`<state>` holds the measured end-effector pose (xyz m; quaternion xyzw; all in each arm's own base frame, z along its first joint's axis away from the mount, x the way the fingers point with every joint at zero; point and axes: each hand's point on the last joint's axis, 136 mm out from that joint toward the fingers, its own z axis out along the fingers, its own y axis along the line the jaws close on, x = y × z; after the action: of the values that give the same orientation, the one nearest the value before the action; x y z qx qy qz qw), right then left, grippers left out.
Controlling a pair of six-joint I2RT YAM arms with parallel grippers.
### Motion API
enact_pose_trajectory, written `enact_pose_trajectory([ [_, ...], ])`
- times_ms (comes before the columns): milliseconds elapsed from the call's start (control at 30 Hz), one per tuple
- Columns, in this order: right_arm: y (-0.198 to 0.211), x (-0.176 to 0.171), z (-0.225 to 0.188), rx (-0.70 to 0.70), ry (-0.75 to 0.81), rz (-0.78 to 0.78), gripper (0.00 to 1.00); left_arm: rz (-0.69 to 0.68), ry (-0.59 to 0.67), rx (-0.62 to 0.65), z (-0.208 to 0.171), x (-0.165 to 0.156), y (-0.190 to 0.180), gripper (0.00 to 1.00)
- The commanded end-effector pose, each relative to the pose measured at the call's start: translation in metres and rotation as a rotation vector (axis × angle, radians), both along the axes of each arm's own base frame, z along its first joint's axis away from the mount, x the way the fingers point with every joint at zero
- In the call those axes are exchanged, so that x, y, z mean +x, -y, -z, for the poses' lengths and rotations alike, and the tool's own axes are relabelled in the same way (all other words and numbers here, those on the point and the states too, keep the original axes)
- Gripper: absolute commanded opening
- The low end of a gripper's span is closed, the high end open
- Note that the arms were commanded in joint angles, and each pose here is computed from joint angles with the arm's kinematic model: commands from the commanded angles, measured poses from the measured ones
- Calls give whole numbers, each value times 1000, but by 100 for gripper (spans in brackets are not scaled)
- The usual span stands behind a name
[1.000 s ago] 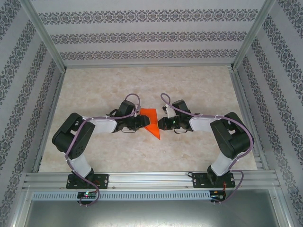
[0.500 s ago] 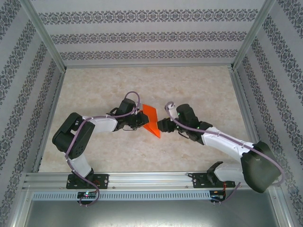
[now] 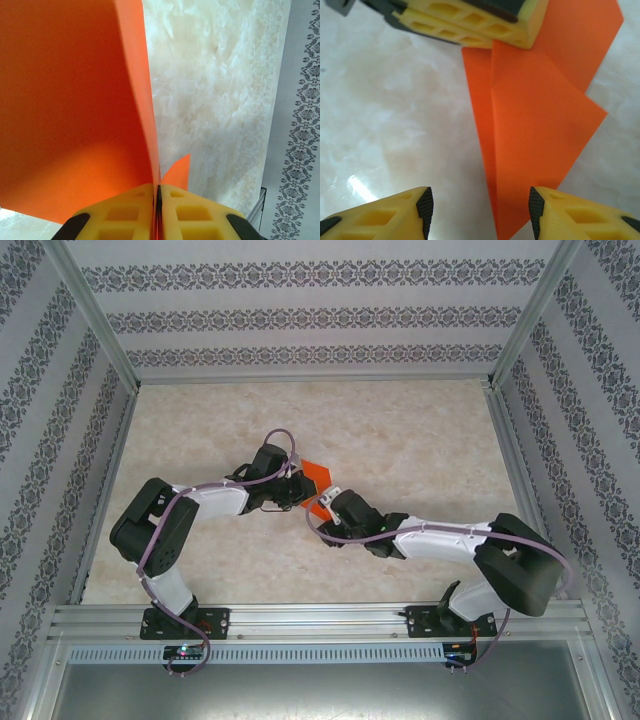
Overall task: Fold a paper plane with a square sheet of paper (fold left side to right side)
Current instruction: Fourth fold the wing at the center of the table.
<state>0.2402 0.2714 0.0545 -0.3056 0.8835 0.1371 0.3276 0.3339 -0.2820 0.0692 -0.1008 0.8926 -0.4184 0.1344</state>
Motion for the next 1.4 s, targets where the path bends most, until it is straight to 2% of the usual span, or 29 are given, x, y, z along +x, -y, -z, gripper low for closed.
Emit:
enact_pose_trajectory([
  [0, -7, 14, -10, -28, 63, 3, 53, 21, 14, -30, -21, -2, 10, 13],
  [300, -13, 17, 3, -68, 51, -1, 49, 30, 14, -31, -23, -1, 12, 13],
  [600, -10, 16, 12, -86, 34, 10, 37, 38, 14, -33, -26, -1, 13, 16],
  [967, -6, 10, 28, -96, -10, 21, 22, 31, 14, 2, -23, -5, 7, 27],
  [1367, -6, 6, 30, -77, -28, 27, 20, 33, -2, 33, -11, -5, 5, 27],
])
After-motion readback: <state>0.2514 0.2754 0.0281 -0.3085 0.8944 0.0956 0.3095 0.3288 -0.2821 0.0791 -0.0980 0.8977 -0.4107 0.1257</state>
